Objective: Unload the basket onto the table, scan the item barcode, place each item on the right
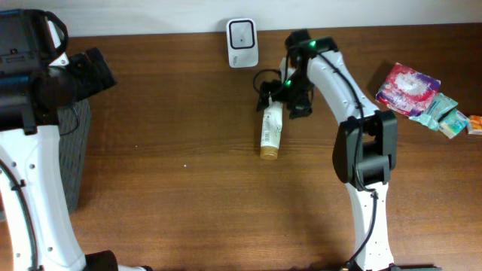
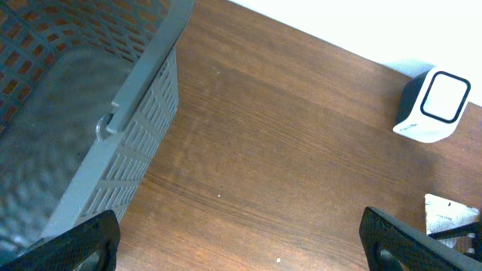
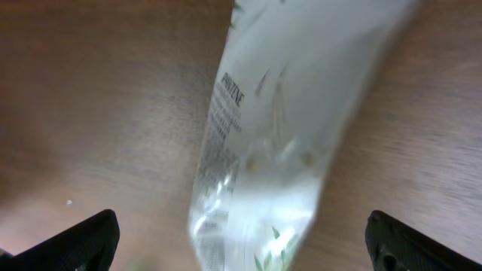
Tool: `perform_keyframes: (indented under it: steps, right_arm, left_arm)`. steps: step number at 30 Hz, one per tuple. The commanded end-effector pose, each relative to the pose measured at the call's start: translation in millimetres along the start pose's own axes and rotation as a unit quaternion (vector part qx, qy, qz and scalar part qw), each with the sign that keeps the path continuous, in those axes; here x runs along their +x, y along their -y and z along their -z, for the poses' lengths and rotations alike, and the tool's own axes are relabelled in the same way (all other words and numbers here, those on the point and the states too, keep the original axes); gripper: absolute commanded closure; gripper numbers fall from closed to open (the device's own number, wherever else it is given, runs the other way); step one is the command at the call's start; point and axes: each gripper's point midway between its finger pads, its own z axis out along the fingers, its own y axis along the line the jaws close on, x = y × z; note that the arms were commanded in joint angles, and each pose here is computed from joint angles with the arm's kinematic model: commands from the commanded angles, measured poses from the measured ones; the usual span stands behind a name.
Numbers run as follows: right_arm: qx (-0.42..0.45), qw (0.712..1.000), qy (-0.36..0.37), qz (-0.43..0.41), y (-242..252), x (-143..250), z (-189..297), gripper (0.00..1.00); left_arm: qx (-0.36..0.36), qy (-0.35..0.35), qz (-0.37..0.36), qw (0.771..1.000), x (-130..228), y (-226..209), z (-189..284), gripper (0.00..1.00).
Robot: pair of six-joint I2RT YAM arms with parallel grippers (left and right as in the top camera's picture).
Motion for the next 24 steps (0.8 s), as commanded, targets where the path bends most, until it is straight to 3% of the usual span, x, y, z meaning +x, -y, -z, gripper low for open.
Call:
perform_keyframes:
  steps: [1,3,6,7,10,11,13,17,20,24]
  right_arm:
    - [0.009,0.999,-0.028,-0.036,19,11,-24,0.01]
    - [0.011,0.998,-0.036,-0.043,22,16,-30,0.02]
    - [0.007,0.999,-0.029,-0.034,16,14,-34,0.43]
    - [-0.012,0.999,-0.032,-0.033,9,14,-34,0.61]
    - [-0.061,0.997,-0.031,-0.026,-11,10,-27,0.91]
    - [-0.063,0.998,-0.022,-0.022,-15,6,-18,0.96]
    - [-0.075,0.997,0.001,-0.008,-32,-2,10,0.96]
    - [-0.194,0.977,0.047,0.071,-96,-10,73,0.96]
    - [-0.359,0.924,0.024,0.131,-148,4,106,0.96]
    - [-0.423,0.892,-0.007,0.158,-179,26,121,0.96]
  left_arm:
    - [-0.002,0.005,0.005,1.0,-1,-2,4,0.01]
    - [-0.002,0.005,0.005,1.0,-1,-2,4,0.01]
    - [-0.002,0.005,0.005,1.0,-1,-2,4,0.01]
    - [-0.002,0.005,0.005,1.0,-1,-2,4,0.01]
    - [-0.002,0.005,0.005,1.0,-1,-2,4,0.01]
    - [-0.002,0.005,0.005,1.0,-1,-2,4,0.01]
    - [-0.002,0.005,0.005,1.0,-1,-2,4,0.01]
    - [-0.002,0.005,0.005,1.0,-1,-2,4,0.01]
    - [-0.002,0.005,0.005,1.0,-1,-2,4,0.01]
    - [-0.002,0.005,0.005,1.0,-1,-2,4,0.01]
